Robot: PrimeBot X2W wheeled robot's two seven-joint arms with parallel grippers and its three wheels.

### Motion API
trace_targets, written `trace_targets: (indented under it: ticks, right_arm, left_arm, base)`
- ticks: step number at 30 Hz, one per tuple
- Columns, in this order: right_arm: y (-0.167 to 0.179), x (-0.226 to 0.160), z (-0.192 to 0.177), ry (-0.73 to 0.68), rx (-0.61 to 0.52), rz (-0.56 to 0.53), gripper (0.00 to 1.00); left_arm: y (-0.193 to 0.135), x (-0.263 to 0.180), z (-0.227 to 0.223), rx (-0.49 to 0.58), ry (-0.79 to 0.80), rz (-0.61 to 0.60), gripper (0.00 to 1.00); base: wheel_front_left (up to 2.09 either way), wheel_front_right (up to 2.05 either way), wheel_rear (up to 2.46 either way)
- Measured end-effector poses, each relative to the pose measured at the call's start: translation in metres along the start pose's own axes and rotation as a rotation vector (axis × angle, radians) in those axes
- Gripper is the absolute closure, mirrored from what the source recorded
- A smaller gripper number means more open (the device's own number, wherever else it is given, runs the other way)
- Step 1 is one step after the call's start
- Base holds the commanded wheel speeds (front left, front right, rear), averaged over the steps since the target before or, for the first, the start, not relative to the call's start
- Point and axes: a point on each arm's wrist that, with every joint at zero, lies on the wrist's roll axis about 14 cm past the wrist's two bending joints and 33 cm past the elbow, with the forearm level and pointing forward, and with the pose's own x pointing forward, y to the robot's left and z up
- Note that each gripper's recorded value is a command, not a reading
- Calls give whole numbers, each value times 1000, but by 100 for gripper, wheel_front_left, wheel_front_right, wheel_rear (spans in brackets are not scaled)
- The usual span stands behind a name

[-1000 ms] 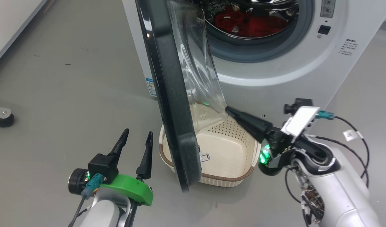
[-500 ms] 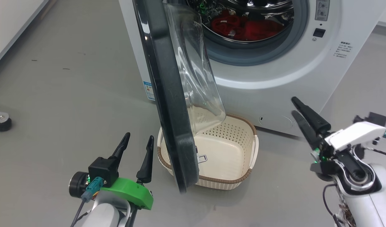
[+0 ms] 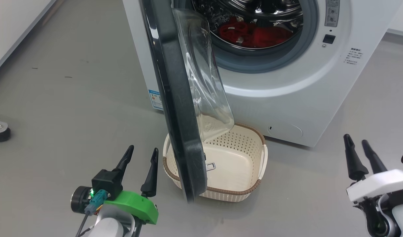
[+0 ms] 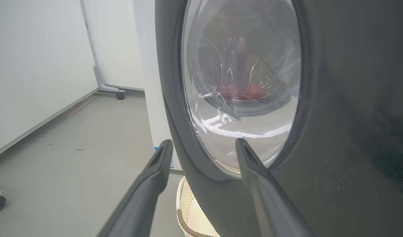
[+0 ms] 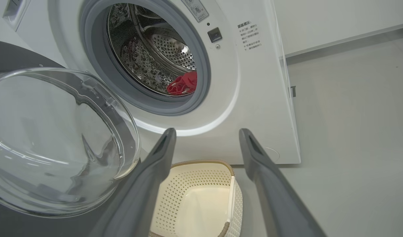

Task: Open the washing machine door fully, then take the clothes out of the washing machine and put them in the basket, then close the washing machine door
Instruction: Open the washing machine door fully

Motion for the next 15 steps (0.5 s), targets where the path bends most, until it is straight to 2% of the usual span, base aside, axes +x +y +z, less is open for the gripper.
trace_targets:
  ticks: [7, 10, 15]
  right_arm:
    - [-25, -20, 27, -179, -325, -95, 0]
    - [-36, -26, 24, -138, -472, -152, 0]
    - [-38, -28, 31, -151, -546, -191, 0]
  left_arm:
    - [0, 0, 0, 0, -2, -3, 0]
    - [0, 0, 1, 5, -5, -3, 0]
    - [1, 0, 3, 6, -10, 0, 0]
  base:
    - [0, 0, 0]
    - [0, 0, 0]
    - [0, 0, 0]
